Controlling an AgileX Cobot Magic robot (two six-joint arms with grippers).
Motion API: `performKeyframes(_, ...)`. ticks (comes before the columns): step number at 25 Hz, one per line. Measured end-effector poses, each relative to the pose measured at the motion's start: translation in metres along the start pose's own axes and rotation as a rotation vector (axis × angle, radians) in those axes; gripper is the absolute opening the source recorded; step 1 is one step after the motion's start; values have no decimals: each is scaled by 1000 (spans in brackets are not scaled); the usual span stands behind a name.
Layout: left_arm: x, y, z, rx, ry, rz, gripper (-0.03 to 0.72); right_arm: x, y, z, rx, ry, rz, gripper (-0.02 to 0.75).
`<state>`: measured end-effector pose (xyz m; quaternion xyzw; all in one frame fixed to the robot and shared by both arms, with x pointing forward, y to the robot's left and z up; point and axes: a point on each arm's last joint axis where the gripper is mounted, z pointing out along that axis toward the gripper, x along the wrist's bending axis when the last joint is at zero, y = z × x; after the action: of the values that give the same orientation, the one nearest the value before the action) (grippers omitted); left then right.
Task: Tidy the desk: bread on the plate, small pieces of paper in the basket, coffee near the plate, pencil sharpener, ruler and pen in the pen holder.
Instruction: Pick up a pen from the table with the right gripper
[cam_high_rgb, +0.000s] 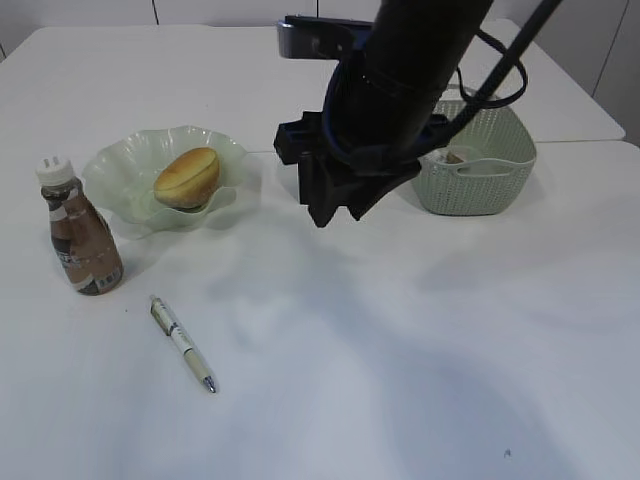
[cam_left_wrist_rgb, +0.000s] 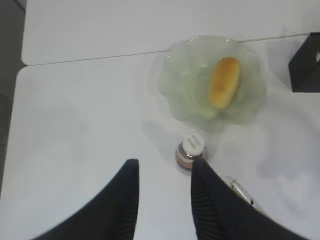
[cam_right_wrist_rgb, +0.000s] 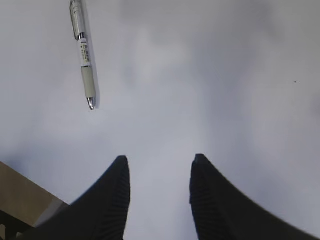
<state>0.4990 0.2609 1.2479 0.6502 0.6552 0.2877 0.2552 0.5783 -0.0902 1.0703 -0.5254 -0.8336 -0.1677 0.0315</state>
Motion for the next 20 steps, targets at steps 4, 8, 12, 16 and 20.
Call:
performKeyframes(4, 30, 0, -7, -14, 66, -68, 244, 0, 1, 5, 11, 15, 11, 333)
performKeyframes(8, 52, -1, -6, -1, 85, -99, 244, 9, 2, 21, 49, 28, -5, 333)
performKeyframes(12, 62, -10, 6, 55, 102, -97, 244, 30, 0, 37, 85, 37, -52, 333)
performKeyframes(16, 62, -35, 37, 194, 104, -70, 244, 48, 4, 45, 86, 48, -95, 333)
performKeyframes(20, 60, -52, 58, 204, 101, -48, 244, 57, 10, 51, 79, 51, -119, 333)
